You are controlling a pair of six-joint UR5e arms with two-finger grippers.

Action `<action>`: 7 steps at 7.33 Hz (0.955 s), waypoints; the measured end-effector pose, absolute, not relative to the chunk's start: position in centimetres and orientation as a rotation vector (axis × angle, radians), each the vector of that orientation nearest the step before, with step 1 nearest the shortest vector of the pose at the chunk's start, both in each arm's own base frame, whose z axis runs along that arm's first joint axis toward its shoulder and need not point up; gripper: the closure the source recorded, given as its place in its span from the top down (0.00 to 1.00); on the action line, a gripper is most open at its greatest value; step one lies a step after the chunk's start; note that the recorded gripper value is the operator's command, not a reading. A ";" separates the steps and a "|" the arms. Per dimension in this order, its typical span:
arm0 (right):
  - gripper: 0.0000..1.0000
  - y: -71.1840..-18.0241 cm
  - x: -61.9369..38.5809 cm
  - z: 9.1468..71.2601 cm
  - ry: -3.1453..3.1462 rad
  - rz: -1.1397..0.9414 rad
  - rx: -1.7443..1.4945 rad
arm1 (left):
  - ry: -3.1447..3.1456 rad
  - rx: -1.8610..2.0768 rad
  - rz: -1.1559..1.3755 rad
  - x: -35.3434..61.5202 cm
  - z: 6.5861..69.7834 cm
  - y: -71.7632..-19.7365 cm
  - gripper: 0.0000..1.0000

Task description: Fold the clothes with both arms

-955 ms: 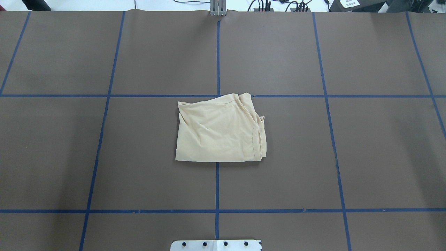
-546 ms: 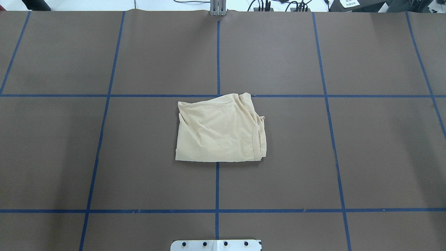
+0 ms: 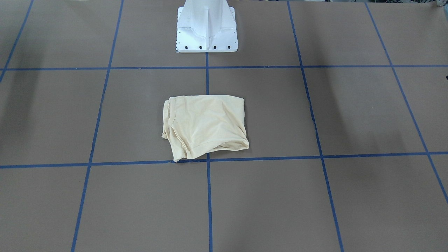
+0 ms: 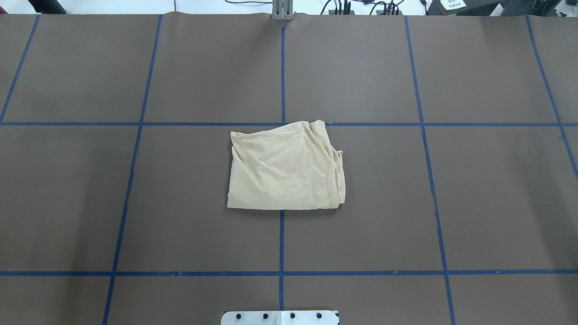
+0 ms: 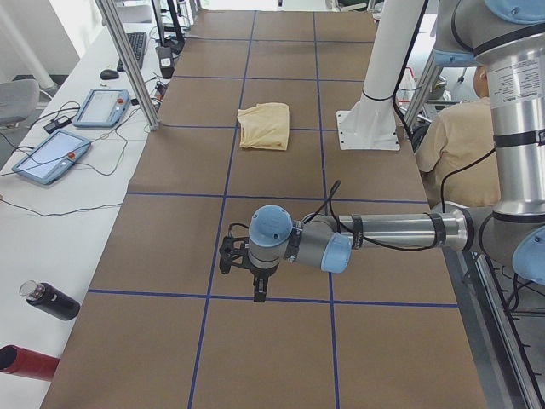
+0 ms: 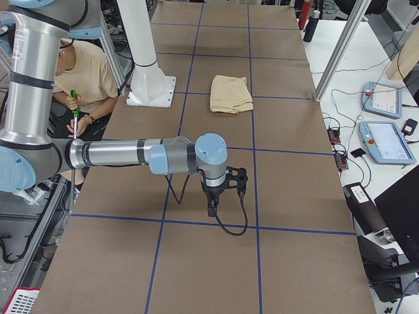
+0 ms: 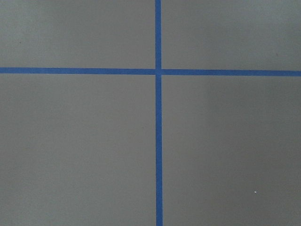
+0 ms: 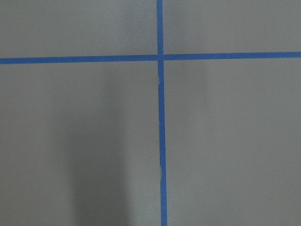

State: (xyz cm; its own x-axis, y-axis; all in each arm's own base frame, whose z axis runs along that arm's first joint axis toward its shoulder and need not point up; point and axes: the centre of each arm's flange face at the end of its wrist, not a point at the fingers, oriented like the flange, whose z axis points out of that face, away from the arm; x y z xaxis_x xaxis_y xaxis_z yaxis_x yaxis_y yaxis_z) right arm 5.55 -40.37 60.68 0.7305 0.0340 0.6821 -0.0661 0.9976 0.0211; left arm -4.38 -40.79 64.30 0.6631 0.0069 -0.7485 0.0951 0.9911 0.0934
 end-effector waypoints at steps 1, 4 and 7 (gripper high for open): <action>1.00 -40.4 5.5 60.7 -0.750 0.054 0.045 | 0.841 0.130 -0.050 -4.5 64.1 -40.1 1.00; 1.00 -40.5 5.5 60.6 -0.752 0.052 0.048 | 0.809 0.153 -0.019 -4.9 63.5 -38.2 1.00; 1.00 -40.5 5.4 60.3 -0.755 0.048 0.053 | 0.748 0.159 -0.022 -5.3 64.1 -37.9 1.00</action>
